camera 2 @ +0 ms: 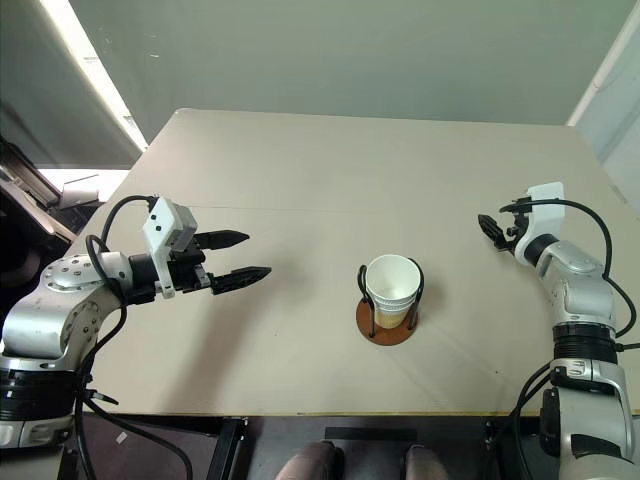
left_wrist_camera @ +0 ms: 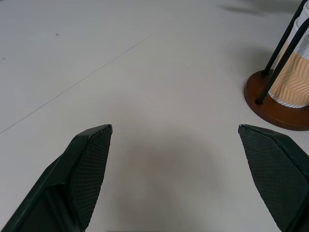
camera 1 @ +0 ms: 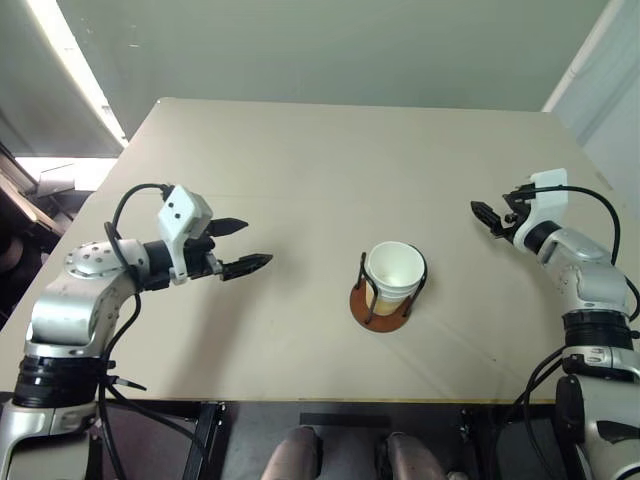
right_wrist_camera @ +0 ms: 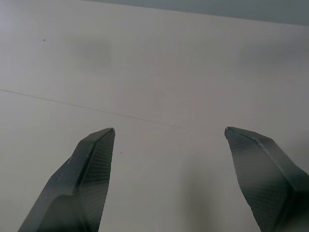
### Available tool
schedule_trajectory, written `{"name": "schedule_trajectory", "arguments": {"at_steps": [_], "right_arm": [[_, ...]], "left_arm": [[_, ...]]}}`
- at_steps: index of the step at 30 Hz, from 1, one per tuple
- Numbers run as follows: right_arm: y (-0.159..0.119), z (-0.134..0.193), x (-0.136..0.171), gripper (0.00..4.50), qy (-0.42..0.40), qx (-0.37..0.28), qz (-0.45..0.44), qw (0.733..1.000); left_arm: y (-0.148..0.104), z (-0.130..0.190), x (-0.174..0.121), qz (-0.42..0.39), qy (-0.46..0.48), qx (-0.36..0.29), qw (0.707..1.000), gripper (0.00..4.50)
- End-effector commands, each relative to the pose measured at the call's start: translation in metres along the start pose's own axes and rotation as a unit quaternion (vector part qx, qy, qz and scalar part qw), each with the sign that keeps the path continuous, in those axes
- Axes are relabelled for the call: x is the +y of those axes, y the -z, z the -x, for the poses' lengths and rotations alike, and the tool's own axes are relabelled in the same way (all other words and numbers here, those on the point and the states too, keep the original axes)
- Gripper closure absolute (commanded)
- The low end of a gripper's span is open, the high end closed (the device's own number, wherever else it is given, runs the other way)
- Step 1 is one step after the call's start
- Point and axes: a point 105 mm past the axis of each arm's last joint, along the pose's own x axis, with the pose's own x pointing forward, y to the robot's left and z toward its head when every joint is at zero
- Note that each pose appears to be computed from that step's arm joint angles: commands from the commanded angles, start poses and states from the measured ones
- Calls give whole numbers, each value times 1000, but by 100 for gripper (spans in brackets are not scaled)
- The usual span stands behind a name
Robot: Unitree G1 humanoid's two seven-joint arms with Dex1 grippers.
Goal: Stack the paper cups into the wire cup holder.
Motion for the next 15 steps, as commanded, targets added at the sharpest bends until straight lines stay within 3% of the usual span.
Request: {"name": "schedule_trajectory", "arguments": {"at_steps": [1, 15], "right_arm": [[-19, 1, 1, 74, -3, -26, 13, 1000], [-19, 0, 3, 74, -6, -26, 12, 1000]], "left_arm": [[-14, 5, -1, -25, -1, -14, 1000, 0], [-12, 6, -1, -24, -1, -12, 1000, 0]]}}
